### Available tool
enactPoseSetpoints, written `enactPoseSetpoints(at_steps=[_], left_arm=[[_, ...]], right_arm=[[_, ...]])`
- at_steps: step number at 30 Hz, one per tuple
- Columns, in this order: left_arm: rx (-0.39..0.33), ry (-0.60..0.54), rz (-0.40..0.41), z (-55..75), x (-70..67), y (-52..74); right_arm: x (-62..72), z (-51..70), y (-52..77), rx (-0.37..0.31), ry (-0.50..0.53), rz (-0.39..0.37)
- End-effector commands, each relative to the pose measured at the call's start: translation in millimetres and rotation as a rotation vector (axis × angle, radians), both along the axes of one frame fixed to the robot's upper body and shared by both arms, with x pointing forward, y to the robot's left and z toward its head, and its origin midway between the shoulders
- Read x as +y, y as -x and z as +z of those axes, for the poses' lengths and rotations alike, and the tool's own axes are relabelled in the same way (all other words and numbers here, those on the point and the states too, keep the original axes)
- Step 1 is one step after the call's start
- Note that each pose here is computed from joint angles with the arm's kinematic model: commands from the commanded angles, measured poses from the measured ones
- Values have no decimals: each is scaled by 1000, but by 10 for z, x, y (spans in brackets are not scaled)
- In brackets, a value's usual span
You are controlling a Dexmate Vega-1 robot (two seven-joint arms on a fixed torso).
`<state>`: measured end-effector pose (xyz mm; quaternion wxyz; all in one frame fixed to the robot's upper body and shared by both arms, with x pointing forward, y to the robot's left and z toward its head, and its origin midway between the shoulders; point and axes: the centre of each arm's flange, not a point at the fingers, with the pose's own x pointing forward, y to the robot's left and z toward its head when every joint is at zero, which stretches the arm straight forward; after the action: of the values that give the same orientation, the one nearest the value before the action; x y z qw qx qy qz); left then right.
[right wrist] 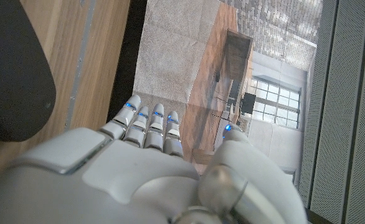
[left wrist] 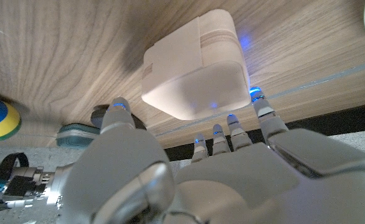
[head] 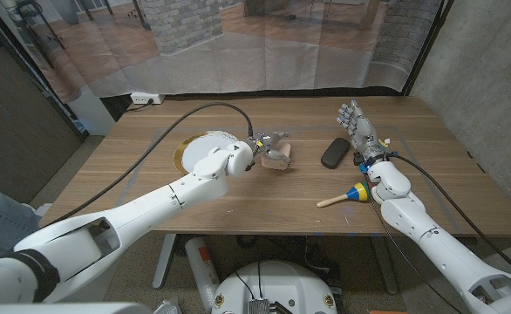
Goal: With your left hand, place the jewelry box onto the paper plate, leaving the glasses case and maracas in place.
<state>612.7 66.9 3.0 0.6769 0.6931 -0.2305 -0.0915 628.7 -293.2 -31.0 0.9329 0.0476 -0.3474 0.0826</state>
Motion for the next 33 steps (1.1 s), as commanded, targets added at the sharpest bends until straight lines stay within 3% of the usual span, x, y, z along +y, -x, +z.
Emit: enactPoseSetpoints(at_steps=[1,15,33], left_arm=[[22,-27,11,-33,-47,-57],[17,-29,43,-59,-91,-92],[-6,13,53,-89,-51,-89]], right_arm=[[11,-5,-8,-3,-4,-4],[26,-21,-29,-3,-5,3],[83,-26,-84,9,2,16]])
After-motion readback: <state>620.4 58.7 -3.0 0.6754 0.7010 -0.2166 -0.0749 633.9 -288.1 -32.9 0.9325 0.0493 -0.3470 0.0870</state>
